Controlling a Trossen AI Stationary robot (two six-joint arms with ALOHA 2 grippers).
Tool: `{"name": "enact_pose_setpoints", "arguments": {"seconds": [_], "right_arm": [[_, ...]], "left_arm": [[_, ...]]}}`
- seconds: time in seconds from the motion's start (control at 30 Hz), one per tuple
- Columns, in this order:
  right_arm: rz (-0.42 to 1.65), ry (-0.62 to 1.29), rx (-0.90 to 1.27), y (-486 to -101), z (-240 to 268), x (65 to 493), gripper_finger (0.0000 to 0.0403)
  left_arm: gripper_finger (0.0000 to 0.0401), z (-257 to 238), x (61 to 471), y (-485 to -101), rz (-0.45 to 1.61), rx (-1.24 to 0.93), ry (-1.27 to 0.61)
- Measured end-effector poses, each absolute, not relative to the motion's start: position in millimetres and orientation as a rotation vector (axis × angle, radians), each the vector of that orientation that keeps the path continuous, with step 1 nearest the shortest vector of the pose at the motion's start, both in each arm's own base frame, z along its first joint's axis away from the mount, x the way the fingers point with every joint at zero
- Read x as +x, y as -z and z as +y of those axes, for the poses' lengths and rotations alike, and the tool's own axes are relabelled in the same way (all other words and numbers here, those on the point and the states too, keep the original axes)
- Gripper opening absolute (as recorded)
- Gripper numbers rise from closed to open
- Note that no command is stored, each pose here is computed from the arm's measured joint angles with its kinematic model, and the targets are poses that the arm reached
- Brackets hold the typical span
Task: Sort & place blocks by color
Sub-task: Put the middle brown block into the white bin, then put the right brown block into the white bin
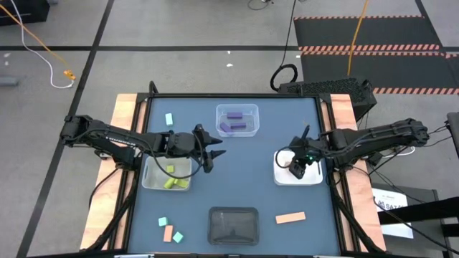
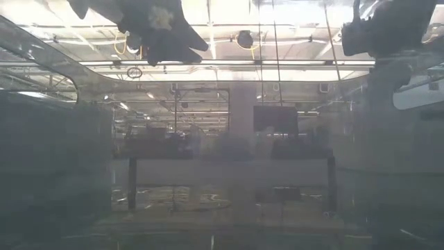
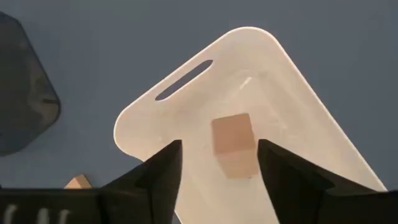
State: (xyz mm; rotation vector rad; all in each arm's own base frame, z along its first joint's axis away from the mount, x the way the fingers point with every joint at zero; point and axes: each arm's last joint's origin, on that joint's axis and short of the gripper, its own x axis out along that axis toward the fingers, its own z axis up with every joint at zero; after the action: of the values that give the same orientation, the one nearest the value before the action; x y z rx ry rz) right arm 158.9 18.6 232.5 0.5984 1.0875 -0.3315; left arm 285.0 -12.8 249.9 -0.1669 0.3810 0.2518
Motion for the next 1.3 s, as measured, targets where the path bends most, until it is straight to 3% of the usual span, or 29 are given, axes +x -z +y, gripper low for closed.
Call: {"name": "enact_pose_setpoints", "arguments": {"seconds": [0.17, 0.37, 0.7, 0.93, 1.3], "right_arm": [[1.067, 0.14, 0.738, -237.9, 26.3, 166.8, 0.023], [1.002, -0.093, 0.778, -244.1, 56.4, 181.3, 0.0223], [1.112, -0.168, 0.647, -213.9, 118.3, 192.5, 0.0219], [1.103, -0.196, 0.309, -187.2, 149.3, 189.7, 0.0219], [1.09, -0.267, 0.094, -160.8, 184.5, 179.7, 0.0219]], "left_arm": [[0.0207, -12.7, 284.1, -247.8, 0.404, -0.161, -0.254], [0.0207, -12.6, 283.4, -246.3, 0.419, -0.173, -0.259], [0.0207, -12.5, 281.9, -243.4, 0.452, -0.174, -0.265], [0.0207, -12.7, 281.1, -242.1, 0.466, -0.179, -0.268], [0.0207, -12.5, 278.7, -238.0, 0.504, -0.255, -0.296]]}}
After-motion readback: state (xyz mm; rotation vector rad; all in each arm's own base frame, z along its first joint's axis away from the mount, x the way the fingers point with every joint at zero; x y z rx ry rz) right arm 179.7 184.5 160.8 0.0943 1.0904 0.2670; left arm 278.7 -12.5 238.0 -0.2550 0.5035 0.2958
